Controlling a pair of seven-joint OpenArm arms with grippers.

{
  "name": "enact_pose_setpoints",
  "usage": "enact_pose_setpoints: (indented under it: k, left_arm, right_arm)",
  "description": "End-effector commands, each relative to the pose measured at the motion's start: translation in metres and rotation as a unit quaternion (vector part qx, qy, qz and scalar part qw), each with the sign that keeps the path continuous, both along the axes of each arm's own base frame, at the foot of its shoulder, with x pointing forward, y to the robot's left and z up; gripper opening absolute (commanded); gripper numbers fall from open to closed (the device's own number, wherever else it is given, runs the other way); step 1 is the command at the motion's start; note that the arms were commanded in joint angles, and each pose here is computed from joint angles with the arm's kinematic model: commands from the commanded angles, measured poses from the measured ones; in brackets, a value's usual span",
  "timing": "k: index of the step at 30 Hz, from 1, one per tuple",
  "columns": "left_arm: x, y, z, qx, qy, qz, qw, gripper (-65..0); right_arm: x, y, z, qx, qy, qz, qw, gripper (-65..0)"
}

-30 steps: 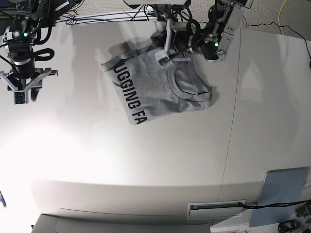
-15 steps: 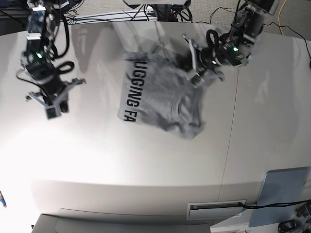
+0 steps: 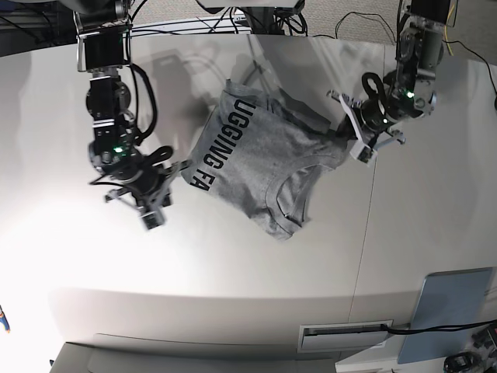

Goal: Fold the T-shirt properly
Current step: 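Grasp opposite edges of the folded shirt with both grippers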

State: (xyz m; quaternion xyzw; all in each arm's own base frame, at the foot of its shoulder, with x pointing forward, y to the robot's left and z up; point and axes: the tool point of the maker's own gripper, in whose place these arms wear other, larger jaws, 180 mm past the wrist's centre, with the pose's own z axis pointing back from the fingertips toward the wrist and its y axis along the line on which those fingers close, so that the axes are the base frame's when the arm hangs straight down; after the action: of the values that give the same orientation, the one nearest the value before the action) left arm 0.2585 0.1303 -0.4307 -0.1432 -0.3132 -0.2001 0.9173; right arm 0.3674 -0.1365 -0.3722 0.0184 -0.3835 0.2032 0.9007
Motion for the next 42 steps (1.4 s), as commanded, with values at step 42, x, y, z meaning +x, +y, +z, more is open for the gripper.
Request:
enact_pose_setpoints:
  k: [42]
  left_arm:
    - [0.115, -0.037, 0.070, -0.085, -0.122, -0.017, 0.989, -65.0]
  right_arm:
    - [-0.187, 0.073, -0.018, 0.044, 0.110, 0.106, 0.9873, -65.0]
